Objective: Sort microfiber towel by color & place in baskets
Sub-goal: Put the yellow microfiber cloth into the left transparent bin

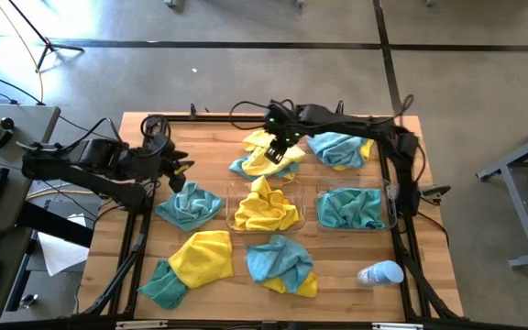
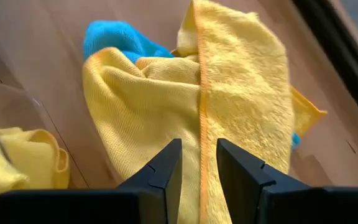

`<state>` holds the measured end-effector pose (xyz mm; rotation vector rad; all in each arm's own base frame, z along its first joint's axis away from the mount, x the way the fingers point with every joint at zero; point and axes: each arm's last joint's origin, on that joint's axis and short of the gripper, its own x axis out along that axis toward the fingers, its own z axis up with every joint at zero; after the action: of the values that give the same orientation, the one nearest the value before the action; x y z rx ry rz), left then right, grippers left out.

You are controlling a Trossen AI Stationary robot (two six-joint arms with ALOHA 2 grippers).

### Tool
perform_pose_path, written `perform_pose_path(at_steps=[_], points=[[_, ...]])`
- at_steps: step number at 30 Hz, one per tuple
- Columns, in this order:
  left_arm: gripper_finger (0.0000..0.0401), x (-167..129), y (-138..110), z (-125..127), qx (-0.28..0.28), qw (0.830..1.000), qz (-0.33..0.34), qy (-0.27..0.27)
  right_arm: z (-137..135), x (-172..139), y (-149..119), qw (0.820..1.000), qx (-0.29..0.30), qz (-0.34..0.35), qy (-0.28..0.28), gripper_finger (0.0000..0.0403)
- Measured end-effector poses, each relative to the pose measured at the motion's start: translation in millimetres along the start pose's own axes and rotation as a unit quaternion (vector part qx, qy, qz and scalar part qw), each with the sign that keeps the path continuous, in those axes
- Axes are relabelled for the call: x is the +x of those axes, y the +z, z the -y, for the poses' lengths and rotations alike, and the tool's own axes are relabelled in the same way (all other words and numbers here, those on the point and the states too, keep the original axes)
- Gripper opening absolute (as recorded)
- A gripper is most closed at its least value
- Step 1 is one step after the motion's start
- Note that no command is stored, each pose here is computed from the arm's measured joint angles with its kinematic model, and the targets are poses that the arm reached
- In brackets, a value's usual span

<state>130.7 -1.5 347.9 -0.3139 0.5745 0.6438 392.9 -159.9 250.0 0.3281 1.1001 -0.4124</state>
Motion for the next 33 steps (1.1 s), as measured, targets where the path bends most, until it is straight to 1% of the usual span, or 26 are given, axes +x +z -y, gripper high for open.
perform_pose_path(at_steps=[5,9,11,14,20,23,26,27,28,31,33], points=[[0.0145,1,1,-1,-0.006,1.000,0.000,0.004,-2,27,14,0.999,-0.020,-0.038,-0.004,0.0094],[0.0145,1,0,-1,-0.006,1.000,-0.005,-0.002,-2,45,19,0.998,-0.026,-0.048,-0.010,0.0094],[0.0145,1,0,-1,-0.006,1.000,-0.008,-0.007,-1,56,18,0.998,-0.026,-0.059,-0.016,0.0094],[0.0145,1,0,-1,-0.006,1.000,-0.009,-0.007,0,77,10,0.995,-0.023,-0.094,-0.015,0.0094],[0.0145,1,0,0,-0.006,1.000,-0.010,-0.009,3,91,5,0.993,-0.009,-0.120,-0.014,0.0093],[0.0145,1,0,0,-0.001,1.000,-0.017,-0.019,2,85,6,0.993,-0.001,-0.115,-0.015,0.0071],[0.0145,1,-1,0,0.007,0.999,-0.020,-0.024,-1,76,8,0.994,0.010,-0.105,-0.014,0.0021],[0.0145,1,-1,1,0.009,0.999,-0.021,-0.026,-2,72,9,0.995,0.016,-0.100,-0.014,0.0011],[0.0145,1,-1,1,0.012,0.999,-0.022,-0.027,-3,68,10,0.995,0.019,-0.096,-0.013,0.0007],[0.0145,1,-1,1,0.024,0.999,-0.026,-0.032,-7,44,14,0.997,0.042,-0.068,-0.021,0.0013],[0.0145,1,-1,1,0.033,0.998,-0.030,-0.039,-12,27,16,0.997,0.052,-0.047,-0.031,0.0005]])
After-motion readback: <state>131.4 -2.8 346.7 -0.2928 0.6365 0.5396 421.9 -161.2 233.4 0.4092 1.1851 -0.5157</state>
